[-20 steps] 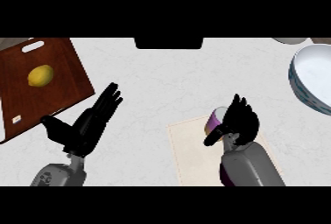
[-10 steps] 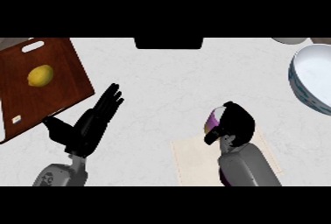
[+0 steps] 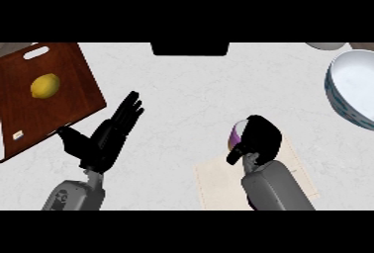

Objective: Pick the can from the placemat and place it in the bowl

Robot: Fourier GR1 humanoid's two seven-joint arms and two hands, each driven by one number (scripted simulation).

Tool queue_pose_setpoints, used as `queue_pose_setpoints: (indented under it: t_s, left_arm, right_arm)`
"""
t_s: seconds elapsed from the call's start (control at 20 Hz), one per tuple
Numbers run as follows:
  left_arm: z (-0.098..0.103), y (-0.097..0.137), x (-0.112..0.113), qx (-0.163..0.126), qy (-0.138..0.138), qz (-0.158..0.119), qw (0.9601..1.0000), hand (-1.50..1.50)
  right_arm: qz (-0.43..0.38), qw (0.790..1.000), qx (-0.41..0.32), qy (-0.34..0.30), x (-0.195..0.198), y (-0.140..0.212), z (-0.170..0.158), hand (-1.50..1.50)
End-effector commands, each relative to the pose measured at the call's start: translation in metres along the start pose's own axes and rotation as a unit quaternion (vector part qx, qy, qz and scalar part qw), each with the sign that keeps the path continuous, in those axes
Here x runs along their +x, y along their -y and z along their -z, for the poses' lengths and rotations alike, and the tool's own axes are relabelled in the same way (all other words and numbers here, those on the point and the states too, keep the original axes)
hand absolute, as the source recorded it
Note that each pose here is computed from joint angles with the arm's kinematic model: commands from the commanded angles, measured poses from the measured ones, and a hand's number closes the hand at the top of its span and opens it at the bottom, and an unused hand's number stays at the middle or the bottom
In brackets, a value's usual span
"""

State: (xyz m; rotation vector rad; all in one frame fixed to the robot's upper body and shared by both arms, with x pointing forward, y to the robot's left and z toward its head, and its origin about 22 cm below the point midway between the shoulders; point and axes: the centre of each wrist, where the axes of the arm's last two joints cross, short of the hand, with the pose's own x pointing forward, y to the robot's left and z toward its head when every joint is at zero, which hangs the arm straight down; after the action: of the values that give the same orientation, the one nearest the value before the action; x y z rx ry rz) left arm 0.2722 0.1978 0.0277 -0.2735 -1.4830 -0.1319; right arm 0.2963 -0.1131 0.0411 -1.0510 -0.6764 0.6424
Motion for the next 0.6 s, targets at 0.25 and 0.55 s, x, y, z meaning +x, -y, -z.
queue_pose_setpoints:
  t_s: [0.25, 0.55]
  left_arm:
    - [-0.006, -0.021, 0.007, 0.005, 0.004, -0.004, 1.0000, 0.00]
    - [-0.013, -0.017, 0.001, 0.005, 0.001, -0.001, 1.0000, 0.00]
  right_arm:
    - [-0.075, 0.994, 0.040, 0.062, -0.027, 0.019, 0.027, 1.50]
    - [-0.151, 0.970, 0.032, 0.187, -0.101, 0.037, 0.041, 1.50]
